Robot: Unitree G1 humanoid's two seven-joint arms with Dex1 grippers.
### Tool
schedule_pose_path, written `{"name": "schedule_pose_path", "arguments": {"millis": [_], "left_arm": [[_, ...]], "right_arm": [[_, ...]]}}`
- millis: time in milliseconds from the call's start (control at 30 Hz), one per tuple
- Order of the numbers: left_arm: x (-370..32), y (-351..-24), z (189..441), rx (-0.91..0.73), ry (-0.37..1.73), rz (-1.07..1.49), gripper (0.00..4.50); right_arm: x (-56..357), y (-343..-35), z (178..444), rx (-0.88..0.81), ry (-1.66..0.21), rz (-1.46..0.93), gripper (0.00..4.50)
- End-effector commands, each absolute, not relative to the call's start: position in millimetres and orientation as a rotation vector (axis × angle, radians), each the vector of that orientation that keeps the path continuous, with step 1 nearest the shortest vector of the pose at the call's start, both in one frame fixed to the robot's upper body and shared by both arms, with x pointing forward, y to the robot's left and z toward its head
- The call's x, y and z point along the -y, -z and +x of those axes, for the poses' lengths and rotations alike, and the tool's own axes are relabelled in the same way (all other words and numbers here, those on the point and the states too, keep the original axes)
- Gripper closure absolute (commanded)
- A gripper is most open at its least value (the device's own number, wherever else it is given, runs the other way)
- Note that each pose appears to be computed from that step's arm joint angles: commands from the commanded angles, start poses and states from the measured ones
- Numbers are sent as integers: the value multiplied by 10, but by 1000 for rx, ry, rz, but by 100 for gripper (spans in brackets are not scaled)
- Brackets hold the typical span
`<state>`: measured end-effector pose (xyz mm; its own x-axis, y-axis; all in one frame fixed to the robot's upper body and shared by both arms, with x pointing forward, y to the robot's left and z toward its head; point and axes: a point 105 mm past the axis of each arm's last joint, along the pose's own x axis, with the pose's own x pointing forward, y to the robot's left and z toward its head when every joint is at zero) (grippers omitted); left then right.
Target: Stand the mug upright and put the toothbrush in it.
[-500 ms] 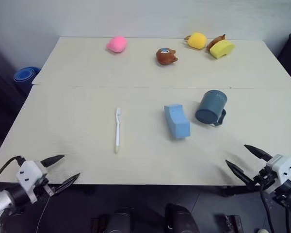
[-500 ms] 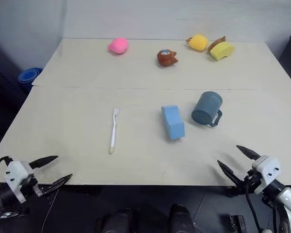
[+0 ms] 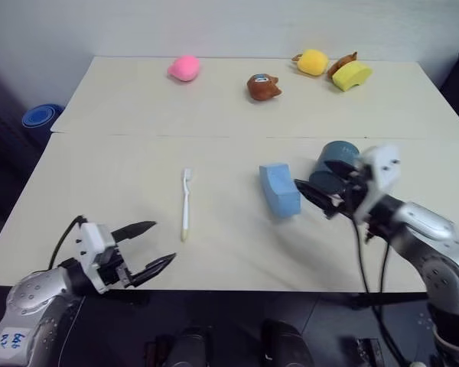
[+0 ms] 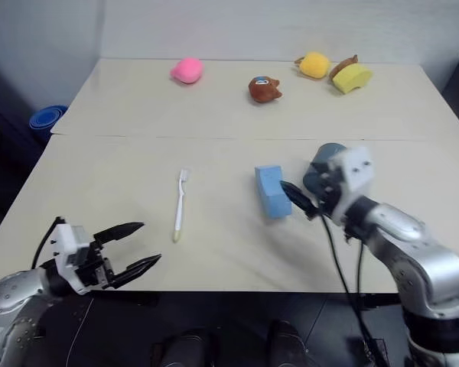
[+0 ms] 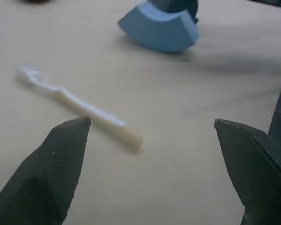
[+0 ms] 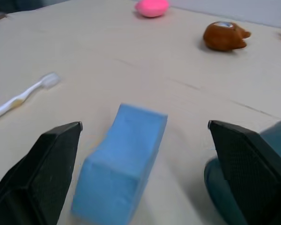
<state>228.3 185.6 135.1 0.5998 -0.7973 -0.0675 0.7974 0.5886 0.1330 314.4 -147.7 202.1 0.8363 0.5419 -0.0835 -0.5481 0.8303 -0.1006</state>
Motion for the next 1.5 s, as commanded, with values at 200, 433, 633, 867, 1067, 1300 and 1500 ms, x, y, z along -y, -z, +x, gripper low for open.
{"name": "schedule_pose_path", "arguments": {"millis": [200, 433, 633, 867, 1067, 1300, 1500], "left_arm": [[-1782, -1426, 2306, 37, 948, 180, 1], [-1752, -1463, 2316, 57, 954, 188, 0], [-1692, -1426, 2375, 63, 980, 202, 0], [-1694, -1418, 2422, 80, 986, 213, 0], [-1724, -1436, 2464, 102, 979, 187, 0], [-1680, -1424, 2536, 109, 1007, 184, 0], [-1684, -1442, 2546, 115, 1009, 185, 0]], "right_arm": [[1131, -1477, 3352, -384, -519, -178, 0], [1022, -1387, 3334, -439, -572, -101, 93], [1213, -1336, 3302, -458, -551, -147, 234], [1147, -1887, 3233, -149, -687, -19, 234], [1912, -2516, 3099, 123, -582, 121, 234], [1840, -2413, 3101, 19, -651, 21, 177], [1393, -2006, 3194, -241, -788, -100, 4]]}}
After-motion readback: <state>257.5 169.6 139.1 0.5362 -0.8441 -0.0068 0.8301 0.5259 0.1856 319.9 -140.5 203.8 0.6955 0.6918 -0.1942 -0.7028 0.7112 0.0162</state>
